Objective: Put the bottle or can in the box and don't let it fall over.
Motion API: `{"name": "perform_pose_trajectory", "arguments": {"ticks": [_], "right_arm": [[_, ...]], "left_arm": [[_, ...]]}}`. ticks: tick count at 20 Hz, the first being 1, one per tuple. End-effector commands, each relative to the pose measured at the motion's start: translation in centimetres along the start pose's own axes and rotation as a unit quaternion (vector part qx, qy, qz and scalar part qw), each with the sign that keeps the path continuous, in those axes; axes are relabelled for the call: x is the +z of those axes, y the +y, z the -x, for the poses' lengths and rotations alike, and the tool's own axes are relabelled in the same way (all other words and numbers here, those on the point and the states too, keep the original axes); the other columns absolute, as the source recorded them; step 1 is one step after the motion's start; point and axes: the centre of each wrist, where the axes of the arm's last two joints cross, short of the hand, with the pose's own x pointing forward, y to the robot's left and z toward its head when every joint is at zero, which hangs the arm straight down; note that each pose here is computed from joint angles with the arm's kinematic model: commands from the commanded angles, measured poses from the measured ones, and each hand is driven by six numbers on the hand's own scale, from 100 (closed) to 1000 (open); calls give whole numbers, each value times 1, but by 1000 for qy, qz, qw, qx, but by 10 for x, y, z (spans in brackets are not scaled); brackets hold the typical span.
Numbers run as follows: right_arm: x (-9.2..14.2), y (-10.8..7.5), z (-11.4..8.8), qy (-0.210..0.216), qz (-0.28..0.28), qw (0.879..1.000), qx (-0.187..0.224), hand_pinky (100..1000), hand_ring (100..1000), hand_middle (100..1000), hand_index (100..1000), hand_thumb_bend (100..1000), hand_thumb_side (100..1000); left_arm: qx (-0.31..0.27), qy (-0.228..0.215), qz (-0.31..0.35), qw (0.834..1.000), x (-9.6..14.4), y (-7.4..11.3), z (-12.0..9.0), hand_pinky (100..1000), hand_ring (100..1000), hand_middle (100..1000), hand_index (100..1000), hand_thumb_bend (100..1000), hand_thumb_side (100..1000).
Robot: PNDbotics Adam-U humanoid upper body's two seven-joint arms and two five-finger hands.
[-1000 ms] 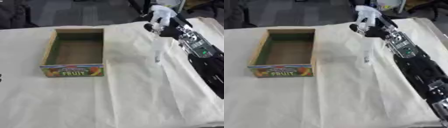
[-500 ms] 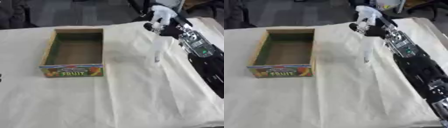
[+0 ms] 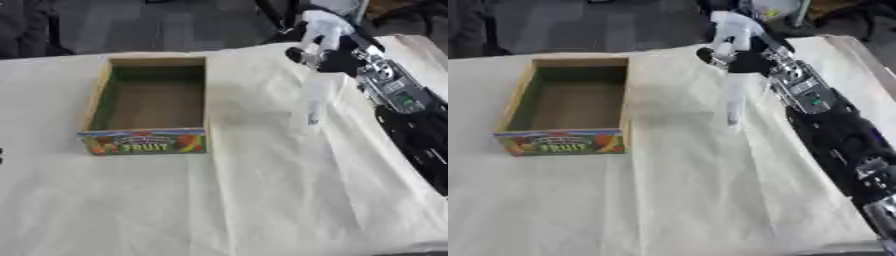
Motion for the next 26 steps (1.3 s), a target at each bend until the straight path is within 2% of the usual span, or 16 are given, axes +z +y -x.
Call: {"name": "perform_pose_trajectory", "arguments": {"ticks": [1, 5, 6, 7, 10, 12, 13, 14, 17, 21, 26], "right_arm": [[-4, -13, -13, -14, 1, 1000, 15, 805, 643, 549, 876, 447, 127], [-3, -13, -13, -12, 2, 1000, 11, 752, 564, 472, 785, 405, 100], [-3, -13, -13, -12, 2, 1000, 10, 752, 564, 472, 785, 405, 100], [-3, -13, -13, -12, 2, 1000, 9, 724, 518, 425, 723, 364, 100], [-3, -13, -13, -11, 4, 1000, 5, 694, 461, 355, 648, 315, 100], [-3, -13, -13, -11, 5, 1000, 3, 690, 452, 343, 635, 306, 100], [-3, -13, -14, -11, 6, 1000, 2, 669, 410, 297, 586, 278, 100], [-3, -13, -14, -11, 7, 1000, 1, 667, 406, 293, 582, 276, 100], [-4, -12, -15, -12, 9, 1000, -1, 629, 333, 209, 485, 228, 100], [-5, -12, -18, -15, 15, 1000, -3, 609, 304, 173, 434, 199, 100], [-10, -9, -23, -23, 22, 999, -6, 605, 300, 169, 426, 192, 100]], "left_arm": [[-5, -13, 5, 1000, -3, 1, -7, 718, 672, 755, 840, 463, 765], [-5, -14, 5, 1000, -3, 1, -7, 718, 672, 755, 839, 463, 765], [-5, -14, 5, 1000, -3, 1, -7, 718, 672, 755, 839, 463, 765], [-5, -14, 5, 1000, -3, 1, -7, 718, 672, 755, 839, 464, 766], [-5, -14, 4, 1000, -3, 1, -7, 718, 672, 755, 839, 460, 770], [-5, -14, 4, 1000, -3, 2, -7, 718, 672, 755, 839, 463, 766], [-5, -14, 4, 1000, -3, 1, -7, 718, 672, 755, 839, 463, 766], [-5, -14, 4, 1000, -3, 1, -7, 718, 672, 755, 839, 463, 766], [-5, -14, 4, 1000, -3, 2, -7, 718, 672, 755, 839, 463, 766], [-5, -14, 4, 1000, -3, 2, -7, 718, 672, 754, 839, 463, 766], [-5, -13, 4, 1000, -3, 2, -7, 718, 672, 754, 839, 463, 766]]}}
